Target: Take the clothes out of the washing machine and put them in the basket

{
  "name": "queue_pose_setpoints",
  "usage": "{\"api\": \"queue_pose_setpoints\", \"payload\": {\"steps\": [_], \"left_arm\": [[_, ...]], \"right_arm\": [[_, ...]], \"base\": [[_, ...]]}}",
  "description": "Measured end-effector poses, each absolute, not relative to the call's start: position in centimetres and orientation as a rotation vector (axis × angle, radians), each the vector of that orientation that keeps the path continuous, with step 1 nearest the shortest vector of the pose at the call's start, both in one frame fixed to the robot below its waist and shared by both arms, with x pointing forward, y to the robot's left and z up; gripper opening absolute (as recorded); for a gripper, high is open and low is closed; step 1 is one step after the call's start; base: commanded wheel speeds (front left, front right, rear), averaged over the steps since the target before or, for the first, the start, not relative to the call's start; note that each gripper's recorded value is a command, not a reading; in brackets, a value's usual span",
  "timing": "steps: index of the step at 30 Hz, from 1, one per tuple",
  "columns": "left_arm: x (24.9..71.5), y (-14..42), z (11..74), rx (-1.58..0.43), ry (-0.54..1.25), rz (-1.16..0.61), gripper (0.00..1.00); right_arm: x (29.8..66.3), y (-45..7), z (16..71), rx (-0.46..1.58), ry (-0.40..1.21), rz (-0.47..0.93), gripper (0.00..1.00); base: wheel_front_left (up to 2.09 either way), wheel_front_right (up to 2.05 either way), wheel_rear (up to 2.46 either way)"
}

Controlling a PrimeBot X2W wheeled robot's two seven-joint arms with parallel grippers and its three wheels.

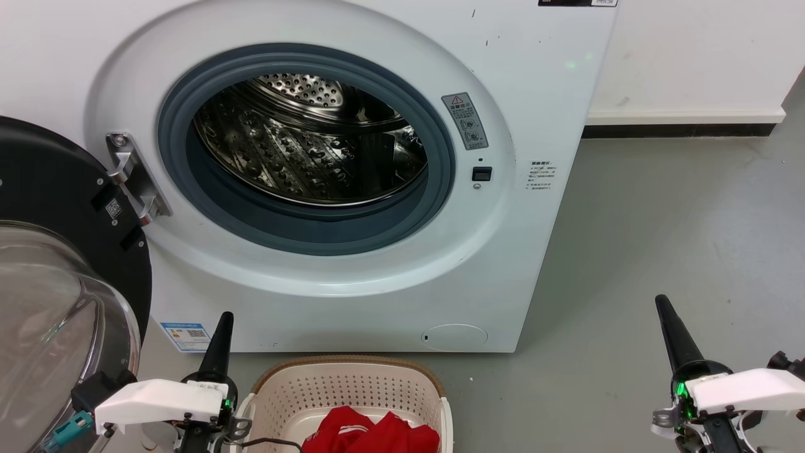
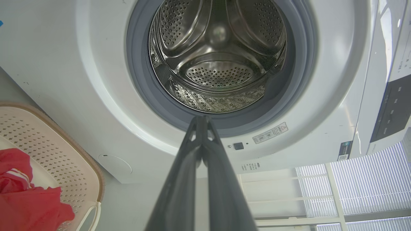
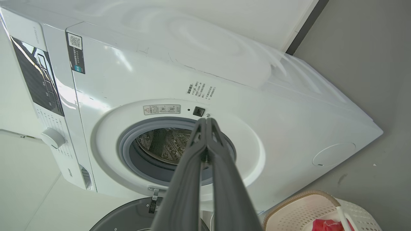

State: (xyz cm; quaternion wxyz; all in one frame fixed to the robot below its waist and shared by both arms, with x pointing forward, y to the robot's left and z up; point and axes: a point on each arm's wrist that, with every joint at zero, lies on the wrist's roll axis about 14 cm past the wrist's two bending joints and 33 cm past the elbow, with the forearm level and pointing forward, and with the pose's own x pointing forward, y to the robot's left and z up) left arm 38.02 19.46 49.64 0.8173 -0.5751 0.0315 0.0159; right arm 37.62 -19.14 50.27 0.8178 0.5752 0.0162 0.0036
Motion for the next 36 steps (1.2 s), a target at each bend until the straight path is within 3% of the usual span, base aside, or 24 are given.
{"api": "queue_pose_setpoints", "payload": {"steps": [36], "left_arm": [[38.63, 19.92, 50.23, -1.525, 0.019, 0.015, 0.0]], "right_arm": [[38.48, -19.93, 50.29, 1.522, 0.014, -0.01, 0.0]], "base": [[0.0, 0.0, 0.0]]}}
